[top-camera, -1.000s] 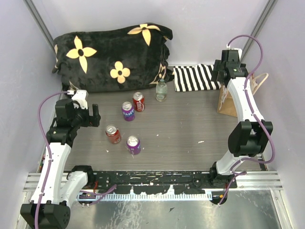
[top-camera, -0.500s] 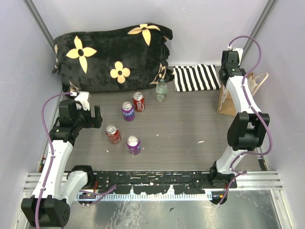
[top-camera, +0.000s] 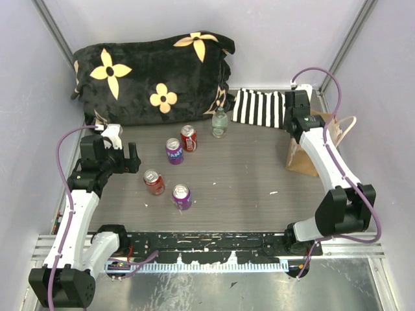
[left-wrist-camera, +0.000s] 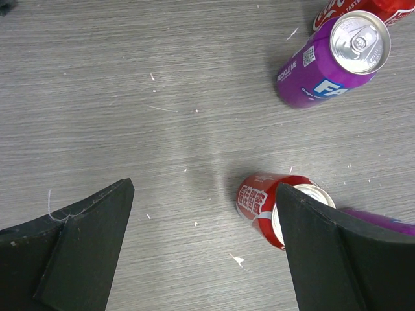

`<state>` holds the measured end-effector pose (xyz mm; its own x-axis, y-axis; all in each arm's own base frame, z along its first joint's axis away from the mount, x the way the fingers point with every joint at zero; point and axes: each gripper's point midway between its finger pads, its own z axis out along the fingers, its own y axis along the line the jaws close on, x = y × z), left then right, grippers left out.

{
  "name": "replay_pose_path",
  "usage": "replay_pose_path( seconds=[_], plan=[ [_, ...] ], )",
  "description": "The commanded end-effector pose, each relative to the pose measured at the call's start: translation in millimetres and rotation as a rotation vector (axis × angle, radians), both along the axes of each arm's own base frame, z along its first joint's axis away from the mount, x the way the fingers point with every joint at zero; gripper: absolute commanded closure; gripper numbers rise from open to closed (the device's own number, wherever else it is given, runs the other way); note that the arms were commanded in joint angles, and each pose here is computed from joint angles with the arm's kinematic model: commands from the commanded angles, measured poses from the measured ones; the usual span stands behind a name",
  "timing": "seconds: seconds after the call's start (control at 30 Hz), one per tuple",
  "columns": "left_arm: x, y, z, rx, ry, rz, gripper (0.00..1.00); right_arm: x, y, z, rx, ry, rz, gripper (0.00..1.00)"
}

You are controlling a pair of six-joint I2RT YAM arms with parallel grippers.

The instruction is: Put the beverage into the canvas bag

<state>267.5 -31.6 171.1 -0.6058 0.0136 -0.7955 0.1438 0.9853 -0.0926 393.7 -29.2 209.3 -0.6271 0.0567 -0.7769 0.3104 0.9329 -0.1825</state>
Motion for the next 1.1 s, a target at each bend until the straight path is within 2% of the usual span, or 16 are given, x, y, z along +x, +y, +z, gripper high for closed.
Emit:
replay_pose_path(
  seconds=[0.0,0.4,0.73,1.07],
  plan=[
    [0,-3,6,-0.023,-0.033,-0.008,0.02,-24,25,24,0.037,-0.069,0.003,0.99],
    [-5,-4,6,-0.026,-0.041,-0.013,0.02,-74,110,40,0.105,-0.056,0.143,0.99],
    [-7,-4,11,-0.016,-0.046,-0.019,0.02,-96,198,18,0.140,-0.025,0.258,0.99],
    [-8,-2,11,-0.005,-0.048,-0.021,0.02,-109,260,20,0.155,-0.018,0.317,0.99]
  ],
)
